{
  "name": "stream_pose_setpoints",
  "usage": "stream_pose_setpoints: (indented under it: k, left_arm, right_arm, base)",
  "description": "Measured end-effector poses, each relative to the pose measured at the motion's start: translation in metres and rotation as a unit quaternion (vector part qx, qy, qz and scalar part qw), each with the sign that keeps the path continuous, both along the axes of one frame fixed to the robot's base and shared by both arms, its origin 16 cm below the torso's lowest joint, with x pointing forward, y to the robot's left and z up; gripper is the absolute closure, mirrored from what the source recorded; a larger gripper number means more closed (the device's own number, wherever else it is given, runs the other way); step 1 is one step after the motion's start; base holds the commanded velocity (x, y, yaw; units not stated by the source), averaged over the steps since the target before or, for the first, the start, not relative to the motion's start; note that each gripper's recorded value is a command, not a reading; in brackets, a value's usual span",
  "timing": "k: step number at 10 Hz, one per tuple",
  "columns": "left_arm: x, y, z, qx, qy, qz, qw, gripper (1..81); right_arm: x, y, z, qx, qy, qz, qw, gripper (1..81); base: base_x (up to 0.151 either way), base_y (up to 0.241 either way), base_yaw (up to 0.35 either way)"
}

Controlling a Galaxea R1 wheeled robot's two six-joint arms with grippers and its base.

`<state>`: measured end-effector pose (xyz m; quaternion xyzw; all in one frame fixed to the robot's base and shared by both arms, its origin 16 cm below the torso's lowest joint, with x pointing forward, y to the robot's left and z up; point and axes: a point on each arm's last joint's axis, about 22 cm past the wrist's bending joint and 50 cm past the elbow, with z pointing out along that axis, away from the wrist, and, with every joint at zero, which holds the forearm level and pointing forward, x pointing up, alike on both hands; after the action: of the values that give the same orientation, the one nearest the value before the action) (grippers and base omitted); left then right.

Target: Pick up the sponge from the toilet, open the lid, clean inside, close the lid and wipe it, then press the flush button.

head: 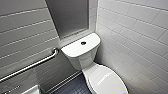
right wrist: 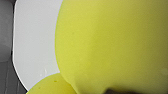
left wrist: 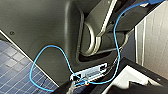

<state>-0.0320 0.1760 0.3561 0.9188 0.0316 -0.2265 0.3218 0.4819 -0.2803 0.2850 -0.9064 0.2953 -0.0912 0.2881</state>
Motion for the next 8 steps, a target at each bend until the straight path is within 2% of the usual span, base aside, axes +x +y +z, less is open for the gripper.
stream_pose_setpoints:
  k: [1, 2, 3, 4, 5, 6, 8]
  left_arm:
    - [0.0, 0.0, 0.0, 0.0, 0.0, 0.0, 1.0, 1.0]
    - [0.001, -0.001, 0.0, -0.001, -0.001, 0.001, 1.0, 1.0]
    - [0.002, -0.001, 0.0, -0.001, -0.004, 0.004, 1.0, 1.0]
    - [0.002, -0.002, 0.0, -0.002, -0.005, 0.004, 1.0, 1.0]
    - [0.003, -0.002, -0.001, -0.002, -0.005, 0.005, 1.0, 1.0]
    - [0.003, -0.002, 0.0, -0.002, -0.005, 0.005, 1.0, 1.0]
    - [0.003, -0.002, 0.0, -0.003, -0.006, 0.004, 1.0, 1.0]
  right_arm:
    - [-0.042, -0.013, -0.002, -0.005, 0.033, 0.009, 0.9994, 81.1]
    - [-0.118, -0.039, -0.006, -0.014, 0.11, 0.01, 0.9938, 81.1]
    - [-0.188, -0.064, 0.0, -0.027, 0.167, 0.015, 0.9855, 81.1]
    - [-0.205, -0.071, 0.005, -0.031, 0.177, 0.014, 0.9836, 81.1]
    - [-0.189, -0.058, 0.009, -0.02, 0.159, 0.006, 0.987, 81.1]
    - [-0.175, -0.042, 0.017, -0.004, 0.144, 0.001, 0.9896, 81.1]
    - [-0.182, -0.021, 0.048, 0.029, 0.145, 0.0, 0.9891, 81.1]
  base:
    - [0.0, 0.0, 0.0]
    - [0.0, 0.0, 0.0]
    - [0.0, 0.0, 0.0]
    - [0.0, 0.0, 0.0]
    - [0.0, 0.0, 0.0]
    - [0.0, 0.0, 0.0]
    - [0.0, 0.0, 0.0]
